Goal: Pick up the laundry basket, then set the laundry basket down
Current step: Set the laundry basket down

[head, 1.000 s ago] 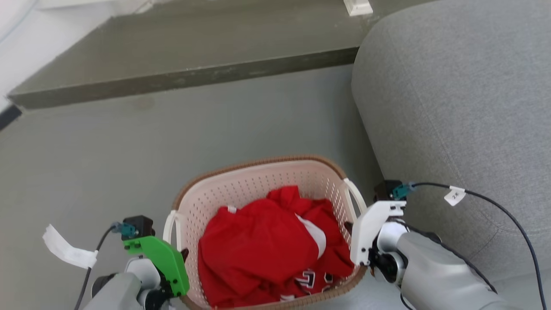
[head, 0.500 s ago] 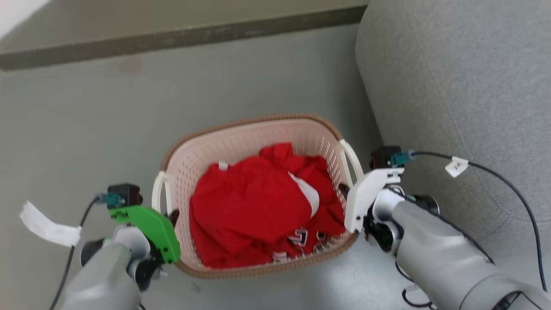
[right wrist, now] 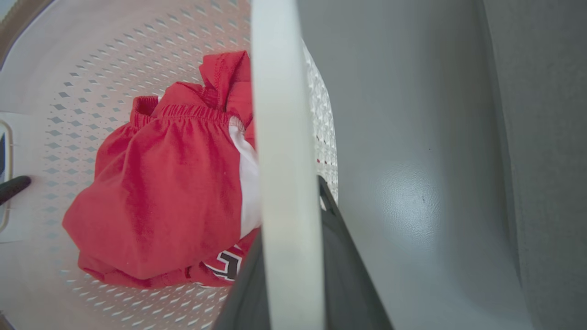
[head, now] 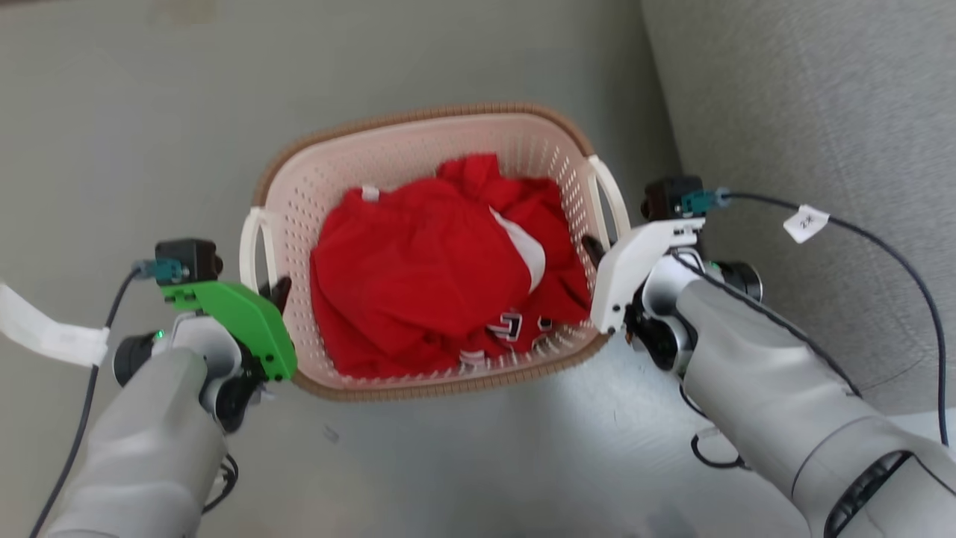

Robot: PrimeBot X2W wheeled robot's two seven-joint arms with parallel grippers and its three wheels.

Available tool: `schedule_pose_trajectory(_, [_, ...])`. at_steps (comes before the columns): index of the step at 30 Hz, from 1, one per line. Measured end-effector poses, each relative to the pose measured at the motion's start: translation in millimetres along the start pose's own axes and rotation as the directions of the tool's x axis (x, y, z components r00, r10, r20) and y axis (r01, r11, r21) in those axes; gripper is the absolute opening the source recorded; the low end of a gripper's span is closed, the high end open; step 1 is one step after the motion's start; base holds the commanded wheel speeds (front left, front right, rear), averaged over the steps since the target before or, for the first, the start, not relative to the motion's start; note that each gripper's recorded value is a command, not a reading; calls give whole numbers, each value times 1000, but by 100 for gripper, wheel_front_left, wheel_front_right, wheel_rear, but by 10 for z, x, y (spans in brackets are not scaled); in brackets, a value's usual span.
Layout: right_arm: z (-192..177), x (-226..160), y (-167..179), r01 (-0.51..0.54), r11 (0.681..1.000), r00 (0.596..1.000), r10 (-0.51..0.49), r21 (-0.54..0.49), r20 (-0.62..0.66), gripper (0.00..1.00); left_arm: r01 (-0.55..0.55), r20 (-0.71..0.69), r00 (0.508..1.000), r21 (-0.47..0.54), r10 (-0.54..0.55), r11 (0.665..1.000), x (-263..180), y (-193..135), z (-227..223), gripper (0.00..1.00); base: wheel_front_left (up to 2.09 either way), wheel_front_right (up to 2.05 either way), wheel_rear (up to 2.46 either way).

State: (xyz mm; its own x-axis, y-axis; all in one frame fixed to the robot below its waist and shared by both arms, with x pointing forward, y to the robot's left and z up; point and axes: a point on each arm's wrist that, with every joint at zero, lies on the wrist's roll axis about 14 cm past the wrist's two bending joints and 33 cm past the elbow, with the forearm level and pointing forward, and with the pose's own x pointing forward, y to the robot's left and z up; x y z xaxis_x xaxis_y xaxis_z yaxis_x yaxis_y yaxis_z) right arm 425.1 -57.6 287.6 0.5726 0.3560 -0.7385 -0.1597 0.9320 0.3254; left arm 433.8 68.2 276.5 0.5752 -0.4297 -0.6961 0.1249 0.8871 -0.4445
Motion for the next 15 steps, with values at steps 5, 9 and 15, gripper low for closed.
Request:
schedule_pose_trajectory(5, [21,208,-27,-10,1000,1000,10,-8,2,0,-15,4,1000,-5,15,1000,164,125,24,0,0,0,0])
schedule_pose_trajectory(9, [9,344,-45,-18,1000,1000,18,-8,0,0,-25,-1,1000,0,25,1000,267,217,16,0,0,0,0])
schedule_pose_trajectory(15, [-108,526,-77,-26,1000,999,26,6,-20,0,-42,-11,999,-12,42,999,404,352,-70,0,0,0,0])
